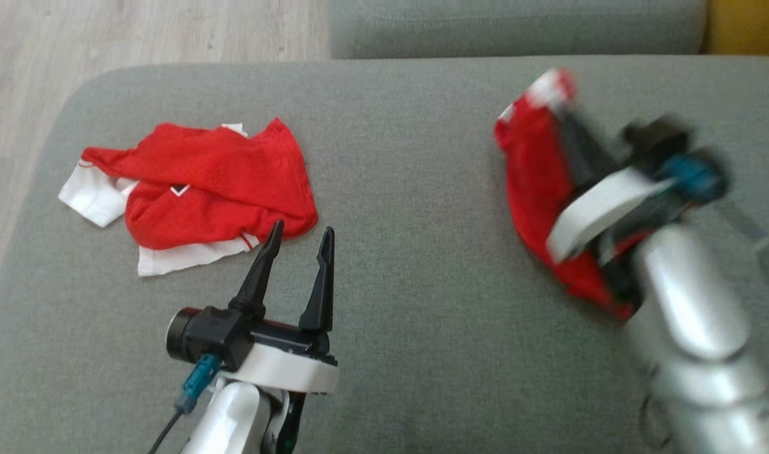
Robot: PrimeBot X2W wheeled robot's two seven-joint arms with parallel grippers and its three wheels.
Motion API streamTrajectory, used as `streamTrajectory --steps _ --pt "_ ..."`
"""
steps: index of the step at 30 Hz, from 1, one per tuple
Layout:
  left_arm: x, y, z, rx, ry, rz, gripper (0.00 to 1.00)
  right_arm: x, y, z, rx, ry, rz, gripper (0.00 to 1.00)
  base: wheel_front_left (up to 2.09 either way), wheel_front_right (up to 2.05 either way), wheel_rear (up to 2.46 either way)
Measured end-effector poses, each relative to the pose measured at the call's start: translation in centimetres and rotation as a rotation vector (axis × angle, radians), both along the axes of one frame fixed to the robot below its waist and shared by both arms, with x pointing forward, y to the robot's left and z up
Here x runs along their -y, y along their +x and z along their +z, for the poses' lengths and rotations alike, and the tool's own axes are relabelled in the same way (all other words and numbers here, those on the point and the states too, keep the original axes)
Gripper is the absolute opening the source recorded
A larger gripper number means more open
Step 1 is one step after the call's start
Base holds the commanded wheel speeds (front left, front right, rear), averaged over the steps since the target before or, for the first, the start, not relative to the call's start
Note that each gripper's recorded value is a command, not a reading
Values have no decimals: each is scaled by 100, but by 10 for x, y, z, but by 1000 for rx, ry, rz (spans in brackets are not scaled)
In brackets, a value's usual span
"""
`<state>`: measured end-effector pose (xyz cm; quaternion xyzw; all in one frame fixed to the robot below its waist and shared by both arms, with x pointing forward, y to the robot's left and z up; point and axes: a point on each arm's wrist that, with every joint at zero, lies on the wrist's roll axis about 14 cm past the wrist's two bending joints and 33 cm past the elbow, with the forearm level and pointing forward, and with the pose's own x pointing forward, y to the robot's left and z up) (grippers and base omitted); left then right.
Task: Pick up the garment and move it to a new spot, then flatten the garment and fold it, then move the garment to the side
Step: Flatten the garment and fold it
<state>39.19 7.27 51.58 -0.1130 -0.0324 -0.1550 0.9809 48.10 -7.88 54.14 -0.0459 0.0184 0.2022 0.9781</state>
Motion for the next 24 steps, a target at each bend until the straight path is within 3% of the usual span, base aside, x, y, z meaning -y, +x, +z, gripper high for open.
streamTrajectory --steps 5,10,11,12,18,23,24 --pt "-2 -11 -3 -11 -1 6 100 -53 -54 -35 -100 -14 144 0 0 0 0" --pt "-5 -15 -1 -5 0 16 100 -81 -105 -87 -242 -59 239 0 0 0 0" --pt "-6 -15 -1 -5 0 18 100 -83 -113 -98 -266 -85 255 75 0 0 0" --pt "-6 -15 -2 -6 0 20 100 -86 -120 -106 -292 -85 268 100 0 0 0" --pt "-7 -15 -3 -10 0 22 100 -86 -122 -108 -297 -39 261 100 0 0 0" --pt "-3 -13 -4 -13 -1 8 100 -41 -89 -86 -216 31 92 100 0 0 0" --pt "0 -12 -4 -12 -2 1 100 -17 -75 -71 -159 61 13 100 0 0 0"
